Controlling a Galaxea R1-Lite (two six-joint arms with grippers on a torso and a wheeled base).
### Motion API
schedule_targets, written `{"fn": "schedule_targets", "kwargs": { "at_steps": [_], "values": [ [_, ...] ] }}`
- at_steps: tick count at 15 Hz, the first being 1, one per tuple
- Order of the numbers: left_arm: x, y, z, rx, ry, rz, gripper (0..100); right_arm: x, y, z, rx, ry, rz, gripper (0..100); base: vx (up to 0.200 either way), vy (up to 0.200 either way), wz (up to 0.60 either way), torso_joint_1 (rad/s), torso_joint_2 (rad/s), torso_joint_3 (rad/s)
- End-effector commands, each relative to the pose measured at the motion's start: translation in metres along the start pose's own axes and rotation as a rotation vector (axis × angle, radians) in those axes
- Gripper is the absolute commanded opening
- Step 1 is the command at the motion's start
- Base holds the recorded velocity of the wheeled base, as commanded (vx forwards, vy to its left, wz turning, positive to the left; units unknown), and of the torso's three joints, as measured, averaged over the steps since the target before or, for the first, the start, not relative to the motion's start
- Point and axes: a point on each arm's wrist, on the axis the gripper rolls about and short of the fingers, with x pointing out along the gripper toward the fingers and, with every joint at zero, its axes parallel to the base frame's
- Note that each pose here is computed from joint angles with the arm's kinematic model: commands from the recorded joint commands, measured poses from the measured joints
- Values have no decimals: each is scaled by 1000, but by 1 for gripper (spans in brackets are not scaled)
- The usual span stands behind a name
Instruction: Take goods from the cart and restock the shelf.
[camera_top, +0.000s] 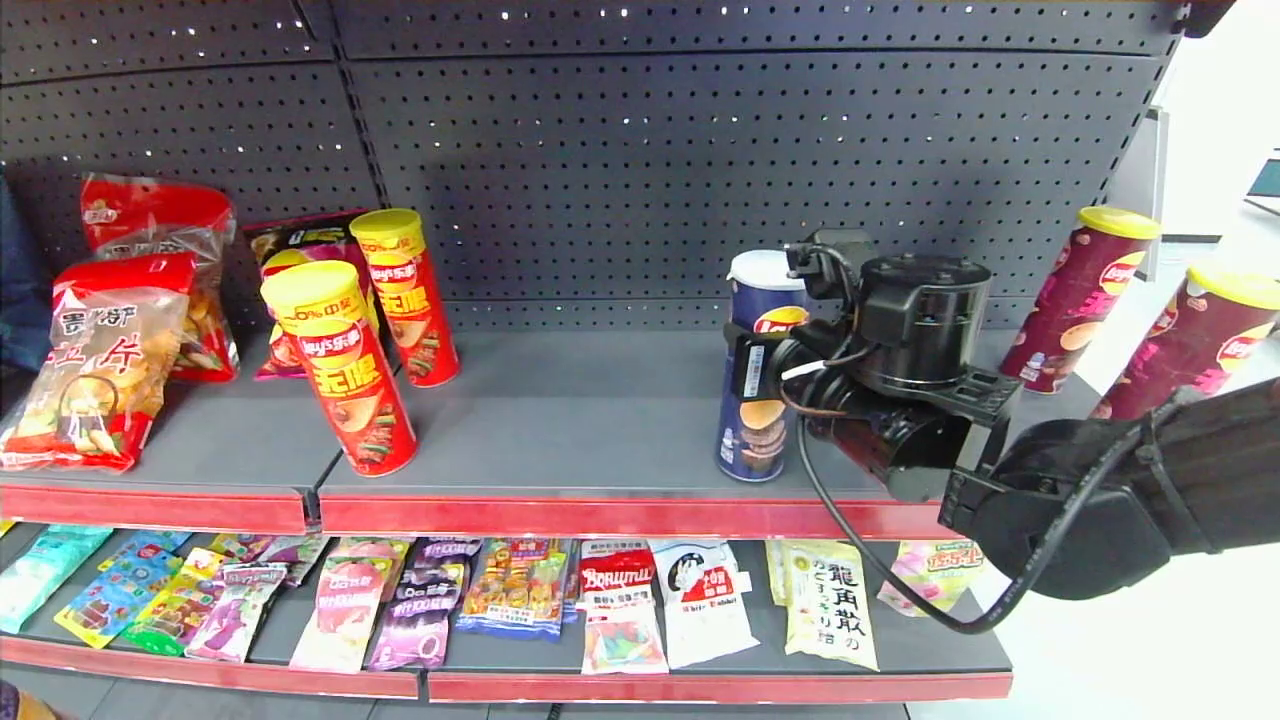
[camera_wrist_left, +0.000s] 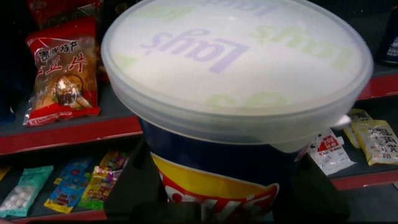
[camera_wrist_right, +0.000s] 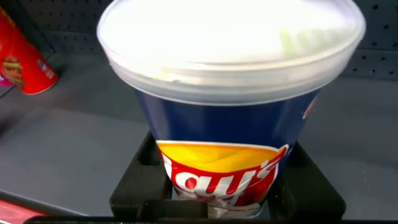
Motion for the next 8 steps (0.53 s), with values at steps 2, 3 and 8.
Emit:
{"fn": "schedule_targets", "kwargs": {
  "at_steps": [2, 3, 8],
  "values": [
    [-1, 0, 0, 1, -2, 0, 0, -3, 3, -1, -7, 4, 11, 0, 0, 0, 0, 0, 0, 0],
    [-1, 0, 0, 1, -5, 1, 0, -3, 4, -1, -8, 4, 11, 0, 0, 0, 0, 0, 0, 0],
    [-1, 0, 0, 1, -6, 3, 0, -3, 5, -4, -13, 7, -19, 0, 0, 0, 0, 0, 0, 0]
  ]
}}
